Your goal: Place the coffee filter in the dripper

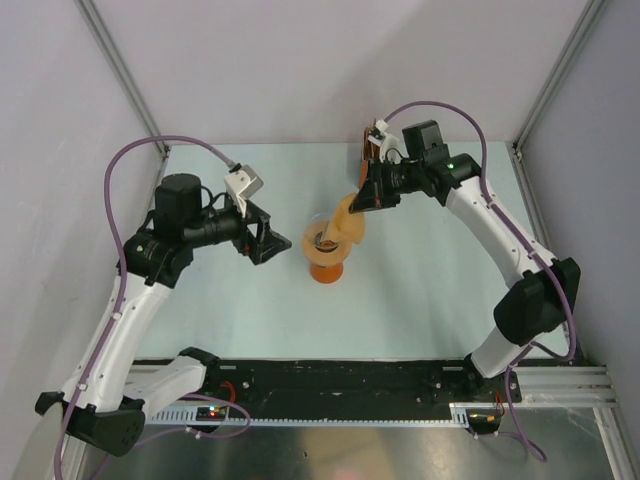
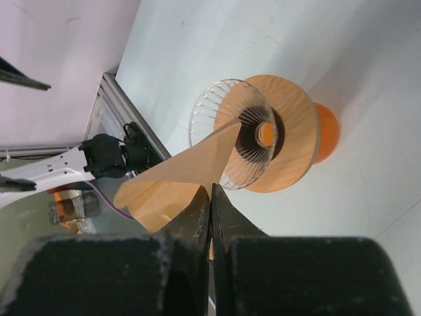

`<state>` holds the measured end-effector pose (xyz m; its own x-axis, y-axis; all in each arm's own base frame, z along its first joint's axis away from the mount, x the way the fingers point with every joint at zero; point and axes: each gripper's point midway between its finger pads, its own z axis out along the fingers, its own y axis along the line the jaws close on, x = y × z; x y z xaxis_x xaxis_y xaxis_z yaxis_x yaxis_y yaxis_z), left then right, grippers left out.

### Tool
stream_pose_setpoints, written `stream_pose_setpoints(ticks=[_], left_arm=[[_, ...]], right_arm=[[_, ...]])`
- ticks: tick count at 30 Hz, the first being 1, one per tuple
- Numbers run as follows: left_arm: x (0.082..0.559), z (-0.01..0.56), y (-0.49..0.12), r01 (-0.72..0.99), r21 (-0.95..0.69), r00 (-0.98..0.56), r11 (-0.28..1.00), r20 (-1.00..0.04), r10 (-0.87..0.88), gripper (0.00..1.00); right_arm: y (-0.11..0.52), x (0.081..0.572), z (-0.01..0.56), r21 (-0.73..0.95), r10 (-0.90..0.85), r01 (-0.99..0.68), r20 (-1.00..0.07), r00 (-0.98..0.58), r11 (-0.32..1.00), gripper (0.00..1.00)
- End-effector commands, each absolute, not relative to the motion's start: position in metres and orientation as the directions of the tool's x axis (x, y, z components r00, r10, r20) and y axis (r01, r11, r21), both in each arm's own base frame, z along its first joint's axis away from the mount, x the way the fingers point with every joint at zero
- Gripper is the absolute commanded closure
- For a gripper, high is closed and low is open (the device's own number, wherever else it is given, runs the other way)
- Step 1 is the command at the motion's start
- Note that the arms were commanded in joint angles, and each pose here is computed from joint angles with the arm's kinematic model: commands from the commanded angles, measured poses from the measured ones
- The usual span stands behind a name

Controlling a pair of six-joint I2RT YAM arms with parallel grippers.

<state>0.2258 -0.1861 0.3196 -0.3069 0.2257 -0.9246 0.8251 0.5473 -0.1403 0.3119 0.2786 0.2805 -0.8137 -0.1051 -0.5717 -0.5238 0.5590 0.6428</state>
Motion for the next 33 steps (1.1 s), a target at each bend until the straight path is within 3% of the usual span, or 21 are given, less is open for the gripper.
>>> stream_pose_setpoints(ticks=[1, 9, 10, 13, 14, 19, 21, 23, 25, 30, 33], left_arm=[[0.228, 0.333, -0.190, 0.830, -0.160, -0.286, 0.534, -0.944, 0.161, 0.08], [0.232, 0.324, -0.188, 0.813, -0.194, -0.323, 0.549, -0.935, 0.148, 0.08], [0.233, 0.324, -0.187, 0.807, -0.202, -0.331, 0.556, -0.933, 0.141, 0.08], [0.237, 0.324, -0.186, 0.788, -0.230, -0.354, 0.571, -0.928, 0.115, 0.07], [0.239, 0.325, -0.185, 0.779, -0.246, -0.367, 0.577, -0.925, 0.100, 0.07], [0.248, 0.334, -0.183, 0.748, -0.303, -0.389, 0.590, -0.921, 0.021, 0.07], [0.253, 0.338, -0.181, 0.738, -0.317, -0.386, 0.596, -0.922, -0.012, 0.07], [0.257, 0.341, -0.178, 0.729, -0.324, -0.380, 0.604, -0.924, -0.037, 0.08], [0.261, 0.344, -0.176, 0.718, -0.325, -0.371, 0.615, -0.927, -0.057, 0.09], [0.265, 0.351, -0.172, 0.699, -0.343, -0.364, 0.627, -0.926, -0.101, 0.11], [0.265, 0.359, -0.166, 0.686, -0.346, -0.350, 0.640, -0.928, -0.126, 0.11]], right_arm=[[0.283, 0.326, 0.275, 0.674, -0.075, -0.465, -0.522, -0.849, 0.573, 1.00], [0.293, 0.338, 0.253, 0.695, -0.081, -0.416, -0.461, -0.884, 0.586, 0.98], [0.294, 0.339, 0.253, 0.696, -0.082, -0.416, -0.460, -0.884, 0.585, 0.94], [0.296, 0.340, 0.258, 0.689, -0.086, -0.436, -0.481, -0.873, 0.578, 0.57], [0.295, 0.341, 0.264, 0.676, -0.092, -0.460, -0.506, -0.858, 0.576, 0.49], [0.288, 0.344, 0.295, 0.549, -0.161, -0.604, -0.649, -0.744, 0.577, 0.27], [0.283, 0.344, 0.308, 0.430, -0.245, -0.698, -0.722, -0.647, 0.573, 0.23], [0.282, 0.342, 0.319, 0.292, -0.353, -0.784, -0.769, -0.533, 0.547, 0.27], [0.286, 0.334, 0.322, 0.176, -0.464, -0.844, -0.770, -0.438, 0.506, 0.39], [0.298, 0.324, 0.306, -0.014, -0.648, -0.907, -0.705, -0.289, 0.420, 0.80], [0.302, 0.317, 0.285, -0.040, -0.712, -0.921, -0.648, -0.271, 0.388, 0.96]])
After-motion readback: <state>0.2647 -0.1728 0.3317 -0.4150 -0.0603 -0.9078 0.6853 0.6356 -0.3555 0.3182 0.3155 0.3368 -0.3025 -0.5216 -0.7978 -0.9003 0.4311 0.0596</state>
